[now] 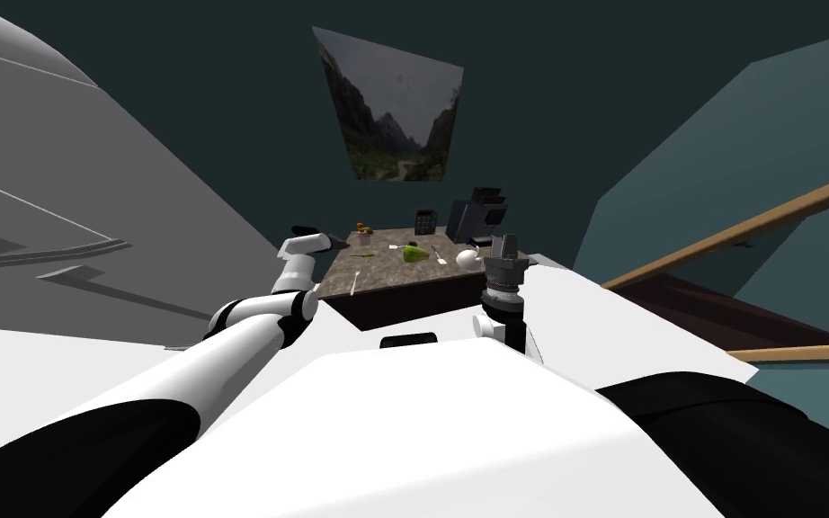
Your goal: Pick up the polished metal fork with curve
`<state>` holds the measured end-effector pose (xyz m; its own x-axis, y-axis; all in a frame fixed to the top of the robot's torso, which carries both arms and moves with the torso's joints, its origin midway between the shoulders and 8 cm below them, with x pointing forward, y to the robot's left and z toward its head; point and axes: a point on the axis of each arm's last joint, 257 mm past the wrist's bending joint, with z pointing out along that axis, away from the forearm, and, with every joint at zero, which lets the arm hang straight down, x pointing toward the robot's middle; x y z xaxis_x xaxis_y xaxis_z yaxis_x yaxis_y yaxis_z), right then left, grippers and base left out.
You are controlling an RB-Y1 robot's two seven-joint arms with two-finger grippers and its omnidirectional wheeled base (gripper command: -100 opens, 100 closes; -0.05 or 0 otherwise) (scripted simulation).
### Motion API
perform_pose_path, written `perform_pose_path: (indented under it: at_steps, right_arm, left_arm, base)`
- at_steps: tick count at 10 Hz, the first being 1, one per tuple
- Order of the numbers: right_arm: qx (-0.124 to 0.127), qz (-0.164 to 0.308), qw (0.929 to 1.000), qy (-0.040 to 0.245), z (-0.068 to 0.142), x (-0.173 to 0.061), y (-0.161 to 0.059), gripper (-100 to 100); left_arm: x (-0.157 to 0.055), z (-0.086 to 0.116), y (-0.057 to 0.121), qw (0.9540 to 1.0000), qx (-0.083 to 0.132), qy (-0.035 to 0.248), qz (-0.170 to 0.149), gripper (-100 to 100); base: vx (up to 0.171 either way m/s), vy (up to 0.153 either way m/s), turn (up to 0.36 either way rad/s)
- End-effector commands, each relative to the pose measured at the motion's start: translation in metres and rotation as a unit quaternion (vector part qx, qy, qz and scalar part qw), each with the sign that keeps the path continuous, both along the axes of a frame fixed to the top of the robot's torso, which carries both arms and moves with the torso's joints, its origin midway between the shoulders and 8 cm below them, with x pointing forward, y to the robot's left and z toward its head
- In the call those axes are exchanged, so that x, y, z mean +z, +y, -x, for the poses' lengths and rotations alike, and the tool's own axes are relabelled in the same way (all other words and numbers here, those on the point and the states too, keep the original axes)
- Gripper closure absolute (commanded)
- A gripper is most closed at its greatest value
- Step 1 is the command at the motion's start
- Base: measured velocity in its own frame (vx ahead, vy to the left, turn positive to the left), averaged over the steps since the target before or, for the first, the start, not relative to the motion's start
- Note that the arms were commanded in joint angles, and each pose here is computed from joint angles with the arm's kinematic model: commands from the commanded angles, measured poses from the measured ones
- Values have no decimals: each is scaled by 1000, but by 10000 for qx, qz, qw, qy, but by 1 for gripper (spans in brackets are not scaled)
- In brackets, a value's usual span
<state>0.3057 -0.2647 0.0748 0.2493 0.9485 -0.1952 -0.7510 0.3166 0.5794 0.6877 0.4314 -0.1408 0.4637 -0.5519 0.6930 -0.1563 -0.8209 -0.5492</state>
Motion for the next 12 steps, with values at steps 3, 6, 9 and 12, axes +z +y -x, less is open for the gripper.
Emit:
perform_pose_path:
  at_steps: [3,6,9,12]
  right_arm:
    - [0,0,10000,-1,0,0,0,0]
    - [0,0,10000,0,0,0,0,0]
    - [0,0,10000,0,0,0,0,0]
    - [0,1,10000,0,0,0,0,0]
  left_arm:
    - [-26,11,6,9978,198,464,424,-100]
    - [-60,26,12,9922,376,932,742,-100]
    - [-97,50,16,9786,640,1521,1228,-100]
    - [-108,60,15,9716,734,1744,1423,-100]
  base:
    - [27,-54,35]
    - [36,-78,61]
    - [40,-61,61]
    - [29,-46,39]
